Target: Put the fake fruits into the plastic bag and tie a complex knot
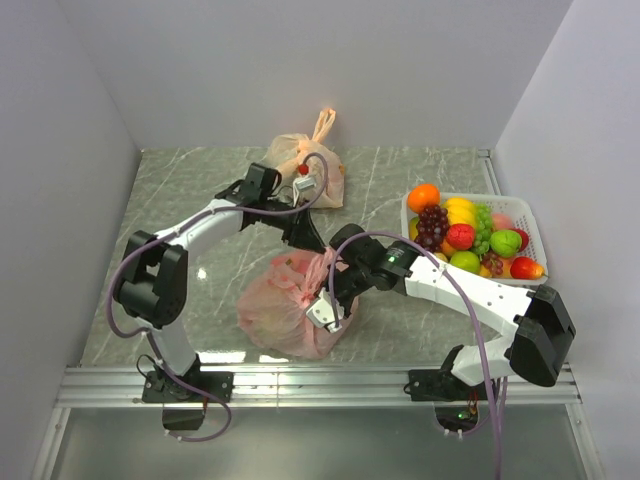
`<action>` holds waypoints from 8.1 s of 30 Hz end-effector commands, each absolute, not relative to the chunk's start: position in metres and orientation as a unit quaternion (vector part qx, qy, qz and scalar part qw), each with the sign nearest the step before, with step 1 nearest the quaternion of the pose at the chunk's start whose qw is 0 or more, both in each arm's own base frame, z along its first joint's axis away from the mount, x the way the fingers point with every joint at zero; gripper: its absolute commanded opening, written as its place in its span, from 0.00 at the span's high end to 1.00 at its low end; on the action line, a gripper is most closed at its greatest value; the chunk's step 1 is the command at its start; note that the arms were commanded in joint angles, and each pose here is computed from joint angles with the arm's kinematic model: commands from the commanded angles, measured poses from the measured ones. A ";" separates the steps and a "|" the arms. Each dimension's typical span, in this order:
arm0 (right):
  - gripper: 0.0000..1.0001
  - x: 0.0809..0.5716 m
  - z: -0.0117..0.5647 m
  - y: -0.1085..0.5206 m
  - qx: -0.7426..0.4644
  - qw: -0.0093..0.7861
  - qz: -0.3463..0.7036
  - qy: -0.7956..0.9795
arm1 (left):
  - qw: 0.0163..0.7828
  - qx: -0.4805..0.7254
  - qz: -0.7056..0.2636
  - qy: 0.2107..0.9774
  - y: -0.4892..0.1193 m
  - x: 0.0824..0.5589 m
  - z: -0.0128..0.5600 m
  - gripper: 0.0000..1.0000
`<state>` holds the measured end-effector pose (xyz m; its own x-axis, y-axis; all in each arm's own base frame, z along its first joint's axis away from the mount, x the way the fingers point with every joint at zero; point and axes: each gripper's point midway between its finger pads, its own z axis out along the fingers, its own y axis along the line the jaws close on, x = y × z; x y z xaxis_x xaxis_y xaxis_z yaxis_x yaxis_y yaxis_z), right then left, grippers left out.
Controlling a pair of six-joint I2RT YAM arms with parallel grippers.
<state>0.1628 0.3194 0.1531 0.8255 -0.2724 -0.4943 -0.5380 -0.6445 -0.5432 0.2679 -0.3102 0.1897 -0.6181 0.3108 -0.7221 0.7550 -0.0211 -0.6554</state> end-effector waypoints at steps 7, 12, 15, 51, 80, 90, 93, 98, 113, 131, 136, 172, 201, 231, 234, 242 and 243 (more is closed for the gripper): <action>1.00 0.164 0.162 0.317 -0.867 0.372 0.199 0.265 | 0.283 0.378 -0.583 0.661 -0.250 0.291 0.232 1.00; 1.00 0.179 0.172 0.319 -0.827 0.383 0.234 0.338 | 0.304 0.433 -0.555 0.642 -0.224 0.271 0.226 0.99; 1.00 0.199 0.188 0.326 -0.769 0.386 0.284 0.422 | 0.291 0.445 -0.562 0.634 -0.212 0.247 0.221 0.99; 1.00 0.243 0.238 0.379 -0.340 0.243 0.560 0.715 | 0.414 0.499 -0.275 0.710 -0.271 0.197 0.160 1.00; 0.50 0.267 0.235 0.299 -0.316 0.311 0.497 0.746 | 0.446 0.398 -0.288 0.748 -0.256 0.230 0.155 1.00; 0.40 0.284 0.183 0.322 -0.272 0.218 0.527 0.775 | 0.407 0.354 -0.248 0.804 -0.248 0.248 0.126 1.00; 0.50 0.264 0.165 0.327 -0.268 0.164 0.551 0.773 | 0.411 0.308 -0.258 0.819 -0.247 0.258 0.126 1.00; 0.67 0.235 0.155 0.330 -0.254 0.121 0.572 0.771 | 0.445 0.261 -0.288 0.807 -0.247 0.273 0.143 1.00; 0.73 0.228 0.196 0.317 -0.244 0.165 0.592 0.750 | 0.431 0.293 -0.366 0.771 -0.242 0.245 0.154 1.00; 0.81 0.270 0.130 0.326 -0.270 0.203 0.421 0.842 | 0.369 0.263 -0.367 0.812 -0.244 0.245 0.128 1.00; 0.63 0.252 0.123 0.328 -0.274 0.171 0.441 0.837 | 0.349 0.224 -0.391 0.822 -0.253 0.250 0.123 1.00; 0.28 0.221 0.177 0.343 -0.278 0.193 0.484 0.807 | 0.336 0.157 -0.604 0.706 -0.275 0.220 0.176 1.00; 0.38 0.232 0.176 0.341 -0.257 0.161 0.535 0.788 | 0.315 0.181 -0.587 0.724 -0.276 0.219 0.161 1.00; 0.15 0.185 0.166 0.368 -0.316 0.109 0.542 0.771 | 0.349 0.150 -0.683 0.624 -0.279 0.220 0.231 1.00; 0.15 0.198 0.178 0.379 -0.325 0.126 0.545 0.762 | 0.321 0.164 -0.700 0.616 -0.282 0.206 0.230 1.00; 0.15 0.210 0.188 0.392 -0.322 0.173 0.572 0.734 | 0.331 0.110 -0.725 0.594 -0.277 0.218 0.264 1.00; 0.15 0.209 0.187 0.389 -0.322 0.176 0.570 0.735 | 0.334 0.105 -0.725 0.594 -0.275 0.221 0.265 1.00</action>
<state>0.2130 0.3778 0.1872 -0.7727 -0.2996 -0.5597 -0.6203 0.1691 0.7659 0.2142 -0.2770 0.1989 -0.8506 -0.2409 -0.4673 0.4732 0.0365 -0.8802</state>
